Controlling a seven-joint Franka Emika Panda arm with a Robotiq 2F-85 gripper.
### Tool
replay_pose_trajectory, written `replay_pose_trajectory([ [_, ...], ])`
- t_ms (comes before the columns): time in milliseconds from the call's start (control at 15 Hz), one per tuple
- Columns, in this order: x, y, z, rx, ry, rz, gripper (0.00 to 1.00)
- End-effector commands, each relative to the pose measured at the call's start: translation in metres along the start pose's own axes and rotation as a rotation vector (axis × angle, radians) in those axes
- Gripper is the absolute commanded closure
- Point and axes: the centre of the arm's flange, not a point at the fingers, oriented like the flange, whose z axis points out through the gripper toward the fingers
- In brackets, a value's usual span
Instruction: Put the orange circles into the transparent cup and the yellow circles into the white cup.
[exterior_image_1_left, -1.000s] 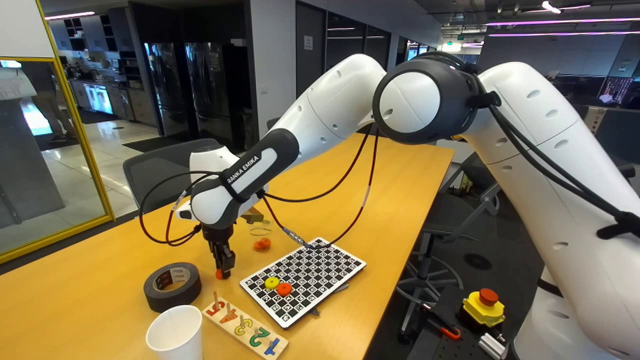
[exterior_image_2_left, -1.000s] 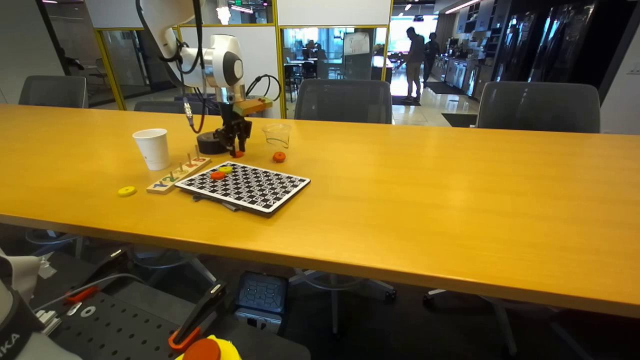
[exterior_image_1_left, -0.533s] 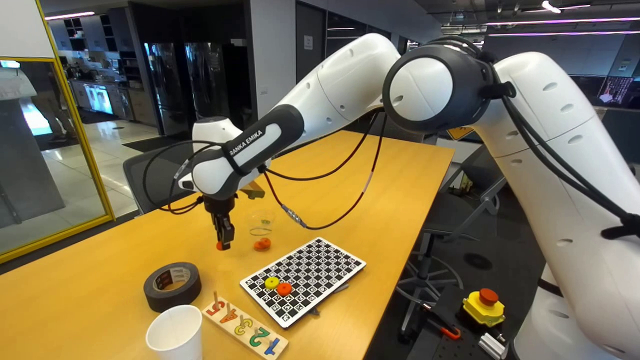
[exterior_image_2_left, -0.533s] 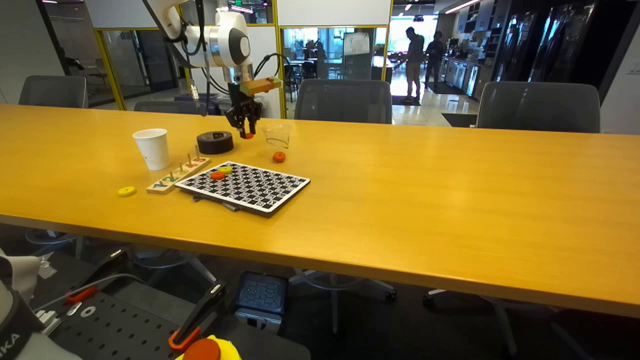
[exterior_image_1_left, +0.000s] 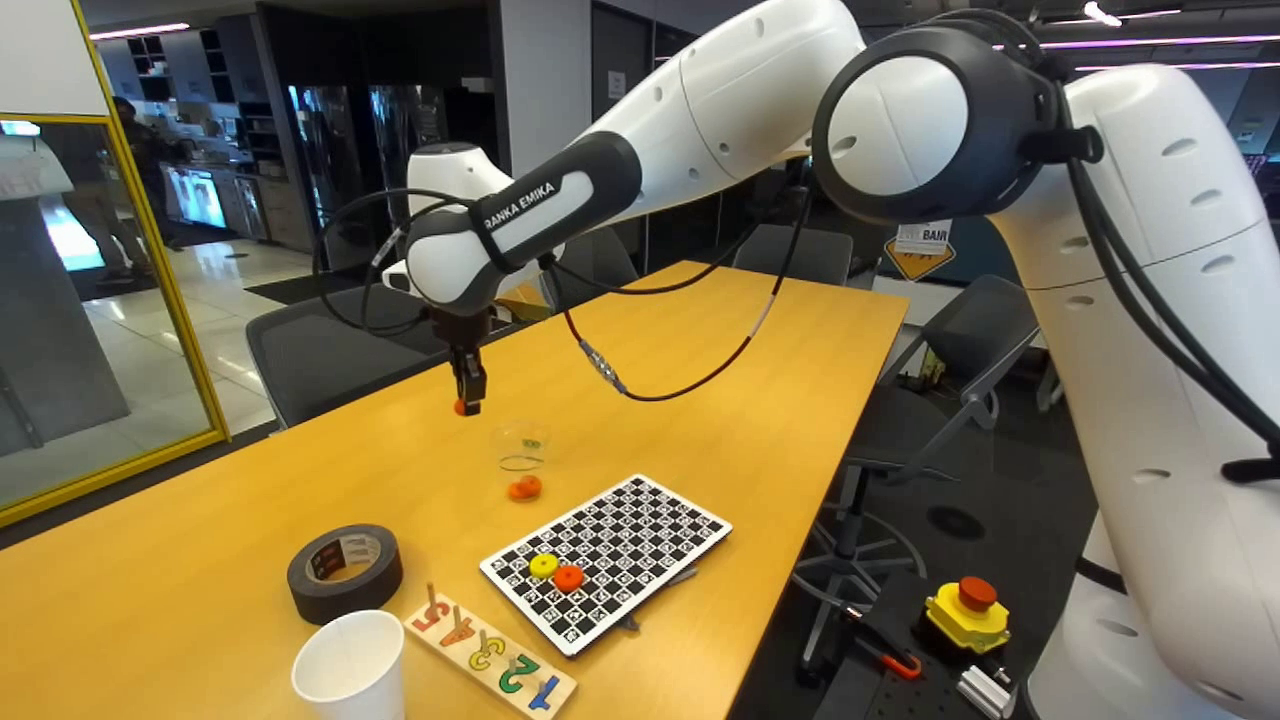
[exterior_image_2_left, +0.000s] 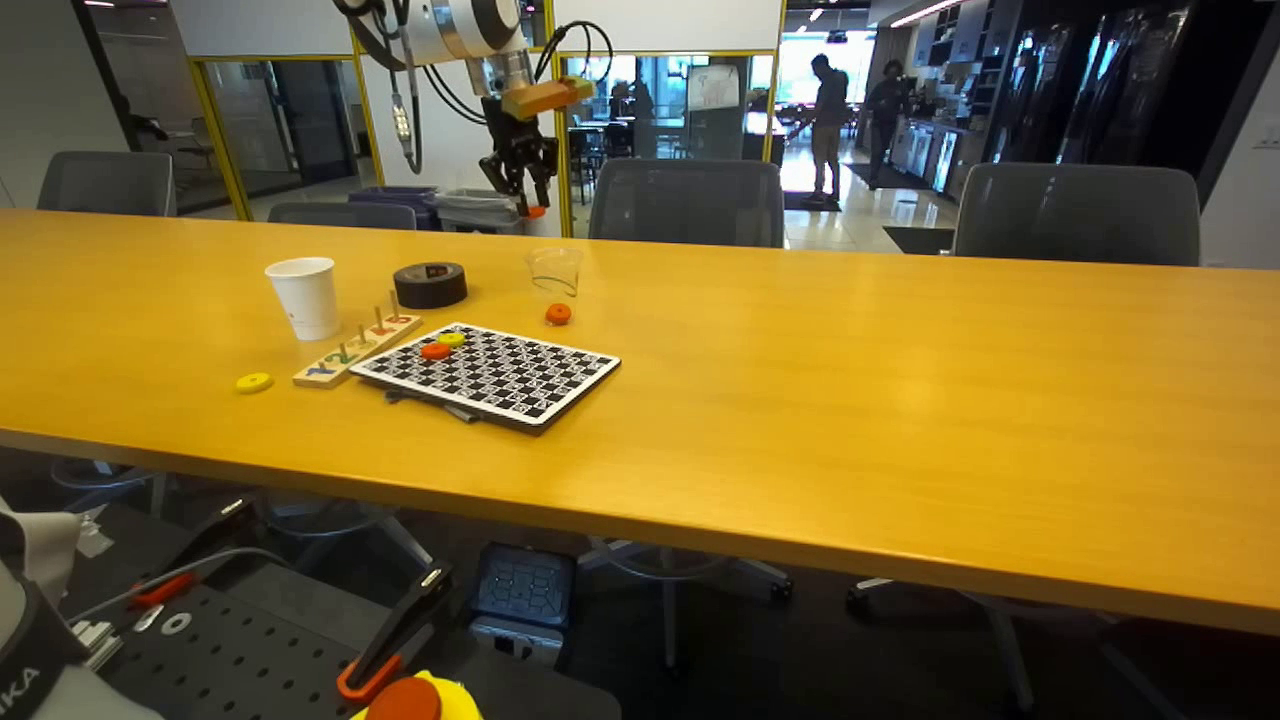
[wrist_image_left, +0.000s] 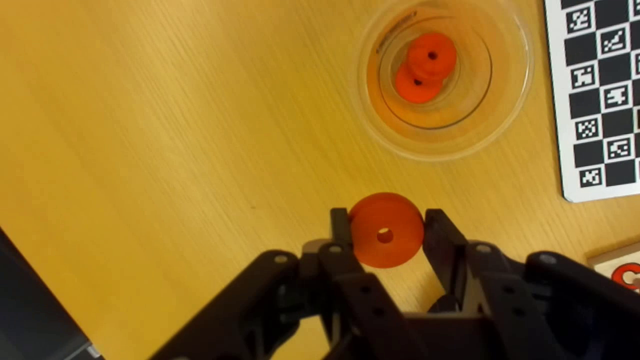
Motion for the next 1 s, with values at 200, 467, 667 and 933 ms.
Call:
replay_pose_trajectory([
  [200, -0.024, 0.004, -0.012, 0.002, -0.112, 0.053, 0.79],
  [467, -0.027, 0.001, -0.005, 0.054, -0.160, 0.048, 0.79],
  [667, -0.029, -0.001, 0.000, 0.083, -0.175, 0.048, 0.79],
  [933, -0.030, -0.002, 0.006, 0.111, -0.181, 0.045, 0.79],
])
